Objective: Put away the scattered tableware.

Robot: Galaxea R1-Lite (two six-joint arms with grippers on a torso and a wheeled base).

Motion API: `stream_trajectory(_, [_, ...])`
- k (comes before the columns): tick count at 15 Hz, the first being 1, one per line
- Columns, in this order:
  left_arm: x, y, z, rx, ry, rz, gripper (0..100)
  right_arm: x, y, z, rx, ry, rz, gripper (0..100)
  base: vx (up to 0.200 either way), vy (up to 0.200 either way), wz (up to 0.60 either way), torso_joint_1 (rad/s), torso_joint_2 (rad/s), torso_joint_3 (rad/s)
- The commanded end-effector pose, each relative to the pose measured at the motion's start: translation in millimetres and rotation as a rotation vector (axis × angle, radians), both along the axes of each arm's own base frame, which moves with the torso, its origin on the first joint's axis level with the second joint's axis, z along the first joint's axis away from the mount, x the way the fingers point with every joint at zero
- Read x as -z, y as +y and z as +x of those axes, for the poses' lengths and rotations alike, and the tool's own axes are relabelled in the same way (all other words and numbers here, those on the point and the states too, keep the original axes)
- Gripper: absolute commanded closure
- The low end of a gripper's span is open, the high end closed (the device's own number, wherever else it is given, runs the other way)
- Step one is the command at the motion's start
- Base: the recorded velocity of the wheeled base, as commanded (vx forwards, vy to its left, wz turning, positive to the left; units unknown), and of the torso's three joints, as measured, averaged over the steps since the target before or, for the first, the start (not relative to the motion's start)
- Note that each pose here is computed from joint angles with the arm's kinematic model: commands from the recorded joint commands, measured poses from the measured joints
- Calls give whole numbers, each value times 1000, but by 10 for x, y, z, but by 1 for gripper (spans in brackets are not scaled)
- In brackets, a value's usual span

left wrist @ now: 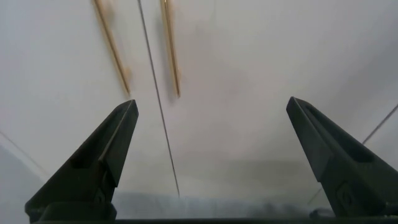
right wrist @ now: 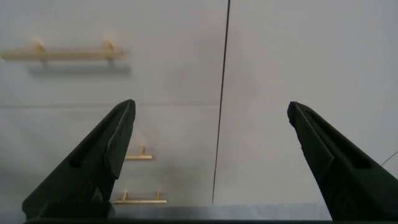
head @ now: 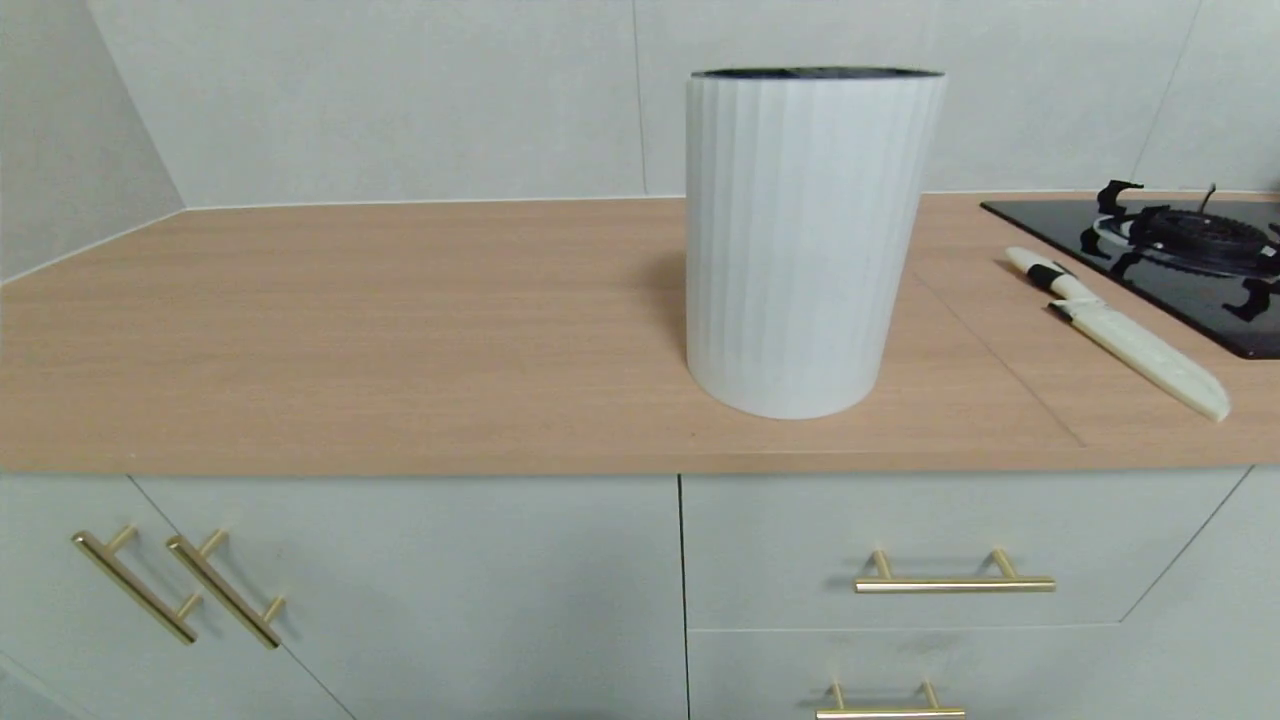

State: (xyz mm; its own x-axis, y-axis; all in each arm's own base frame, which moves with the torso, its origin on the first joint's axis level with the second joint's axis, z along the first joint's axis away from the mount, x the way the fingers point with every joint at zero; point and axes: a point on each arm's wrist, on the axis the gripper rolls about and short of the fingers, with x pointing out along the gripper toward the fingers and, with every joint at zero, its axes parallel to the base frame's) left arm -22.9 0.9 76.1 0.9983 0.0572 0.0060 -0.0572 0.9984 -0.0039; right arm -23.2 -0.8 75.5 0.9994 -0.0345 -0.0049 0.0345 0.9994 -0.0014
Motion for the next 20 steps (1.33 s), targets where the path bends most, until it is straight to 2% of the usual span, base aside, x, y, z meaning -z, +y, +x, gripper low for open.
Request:
stream_trajectory(1, [0, 0, 1, -1, 0, 1, 0, -3, 0, 0, -1, 0, 0, 0, 0, 0, 0, 119, -530, -295])
stream_trajectory(10, [0, 0, 1, -1, 0, -1, 0, -3, 0, 0, -1, 0, -2, 0, 0, 0, 0, 175, -479, -295])
stream_trajectory(20, [0, 0, 1, -1, 0, -1, 0, -2, 0, 0, -1, 1, -2, 0, 0, 0, 0, 226, -512, -294])
